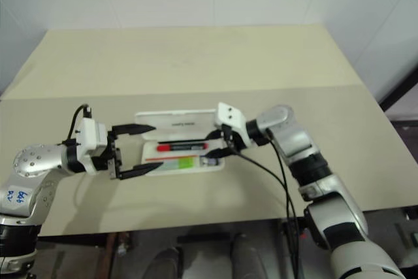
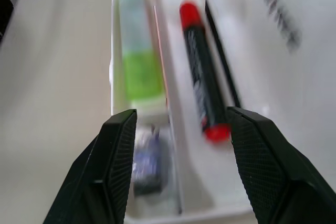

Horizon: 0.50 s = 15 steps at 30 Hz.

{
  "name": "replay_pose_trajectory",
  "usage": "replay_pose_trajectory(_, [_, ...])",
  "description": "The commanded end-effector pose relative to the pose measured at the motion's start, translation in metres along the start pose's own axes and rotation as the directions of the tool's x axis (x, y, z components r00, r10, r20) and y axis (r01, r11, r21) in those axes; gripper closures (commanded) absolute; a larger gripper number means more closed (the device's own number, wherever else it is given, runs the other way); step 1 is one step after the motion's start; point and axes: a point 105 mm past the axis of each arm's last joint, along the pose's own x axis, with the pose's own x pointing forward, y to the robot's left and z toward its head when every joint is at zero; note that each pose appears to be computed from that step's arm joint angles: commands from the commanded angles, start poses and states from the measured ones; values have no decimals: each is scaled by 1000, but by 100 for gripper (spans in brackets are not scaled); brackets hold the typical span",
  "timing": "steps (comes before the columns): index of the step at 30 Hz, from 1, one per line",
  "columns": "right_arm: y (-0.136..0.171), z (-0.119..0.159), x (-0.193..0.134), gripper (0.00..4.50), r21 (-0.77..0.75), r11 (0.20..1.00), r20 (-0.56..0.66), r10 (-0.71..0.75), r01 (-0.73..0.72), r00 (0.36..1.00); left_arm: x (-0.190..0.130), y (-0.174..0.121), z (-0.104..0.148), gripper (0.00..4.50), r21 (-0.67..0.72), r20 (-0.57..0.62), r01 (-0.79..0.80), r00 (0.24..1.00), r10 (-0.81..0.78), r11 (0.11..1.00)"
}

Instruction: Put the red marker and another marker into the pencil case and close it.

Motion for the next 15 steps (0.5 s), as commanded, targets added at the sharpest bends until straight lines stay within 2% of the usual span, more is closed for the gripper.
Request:
replay_pose_trajectory(1, [10,34,-12,144,-53,999,103,15,-9,995,0,2,8,0,35,20,0,1000,-1,999])
replay_pose_trajectory(3, [23,41,-19,99,-59,998,138,35,-27,990,0,2,7,0,29,22,0,1000,-1,1000])
replay_pose_trajectory(6, [33,42,-35,3,-41,999,184,-4,11,983,-2,4,7,0,16,23,-12,1000,12,1000])
replay_pose_trajectory(11, [39,40,-74,3,15,983,287,-179,182,941,-8,6,6,0,-5,14,-37,999,37,999])
replay_pose_trajectory(15, [39,31,-101,3,38,946,300,-318,322,899,-12,6,5,0,-11,10,-46,999,46,999])
